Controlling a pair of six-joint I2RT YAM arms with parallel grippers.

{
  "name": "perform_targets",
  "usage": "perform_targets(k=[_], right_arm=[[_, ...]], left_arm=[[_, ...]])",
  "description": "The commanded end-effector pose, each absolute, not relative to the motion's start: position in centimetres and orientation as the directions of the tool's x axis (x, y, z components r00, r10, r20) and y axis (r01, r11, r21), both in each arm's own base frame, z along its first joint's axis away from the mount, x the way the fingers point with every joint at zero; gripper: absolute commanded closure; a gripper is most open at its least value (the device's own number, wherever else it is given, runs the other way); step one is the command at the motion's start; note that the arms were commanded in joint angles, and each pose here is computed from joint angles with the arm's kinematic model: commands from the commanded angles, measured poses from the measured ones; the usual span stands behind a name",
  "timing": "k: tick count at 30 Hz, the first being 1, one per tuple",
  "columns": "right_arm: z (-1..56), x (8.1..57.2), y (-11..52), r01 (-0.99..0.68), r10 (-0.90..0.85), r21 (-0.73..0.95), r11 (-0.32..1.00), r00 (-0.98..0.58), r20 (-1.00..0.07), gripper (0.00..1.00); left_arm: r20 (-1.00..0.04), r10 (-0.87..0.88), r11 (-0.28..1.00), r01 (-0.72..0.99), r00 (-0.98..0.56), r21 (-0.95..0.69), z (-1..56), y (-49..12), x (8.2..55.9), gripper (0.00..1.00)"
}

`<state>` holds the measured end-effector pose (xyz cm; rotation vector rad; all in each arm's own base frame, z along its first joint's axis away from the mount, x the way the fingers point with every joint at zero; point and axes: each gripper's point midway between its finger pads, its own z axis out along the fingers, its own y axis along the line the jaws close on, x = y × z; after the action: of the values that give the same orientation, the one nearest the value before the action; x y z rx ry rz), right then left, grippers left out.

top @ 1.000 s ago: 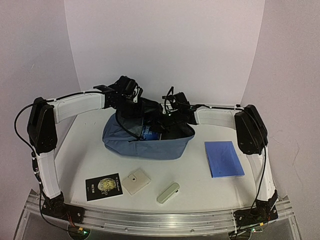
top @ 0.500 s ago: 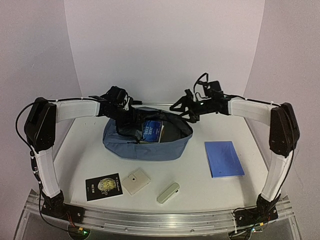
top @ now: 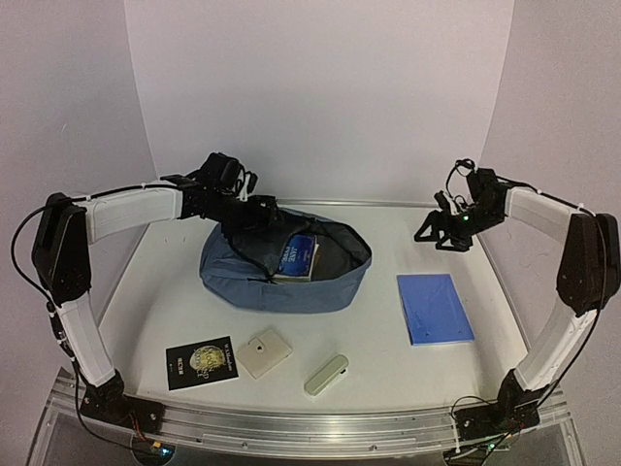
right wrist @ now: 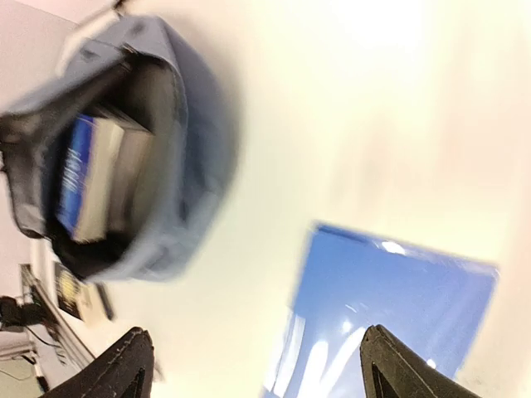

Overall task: Pack the student bag
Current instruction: Place the book in the student bag, then pick up the book from the center of the board.

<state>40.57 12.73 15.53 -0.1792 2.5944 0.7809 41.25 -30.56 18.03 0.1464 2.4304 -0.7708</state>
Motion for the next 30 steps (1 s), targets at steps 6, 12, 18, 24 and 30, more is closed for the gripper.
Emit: perform_targets(k=[6, 12, 18, 24, 30], right_arm=[[7.8, 33.6, 3.3, -0.218, -0.167, 0.328, 0.919, -0.97, -0.177, 0.14], [4.8, 31.9, 3.1, -0.218, -0.202, 0.355, 0.909, -0.976, -0.082, 0.16], [1.9, 31.2, 3.9, -0.167, -0.19, 0.423, 0.89, -0.982, 0.013, 0.2], [1.0, 31.6, 5.3, -0.099, -0.145, 0.507, 0.856, -0.988, 0.053, 0.24], [1.8, 31.9, 7.5, -0.026, -0.088, 0.609, 0.793, -0.994, 0.072, 0.34]], left_arm=[[-0.701, 0.042, 0.78, 0.461, -0.712, -0.422, 25.1, -34.3, 37.2, 0.0], [-0.676, 0.104, 0.743, 0.509, -0.73, -0.435, 23.0, -37.0, 35.7, 0.0], [-0.654, 0.218, 0.687, 0.59, -0.725, -0.425, 20.5, -42.2, 33.5, 0.0], [-0.628, 0.305, 0.607, 0.654, -0.716, -0.451, 18.1, -47.8, 30.8, 0.0], [-0.578, 0.387, 0.534, 0.686, -0.718, -0.494, 15.0, -52.6, 28.4, 0.0]])
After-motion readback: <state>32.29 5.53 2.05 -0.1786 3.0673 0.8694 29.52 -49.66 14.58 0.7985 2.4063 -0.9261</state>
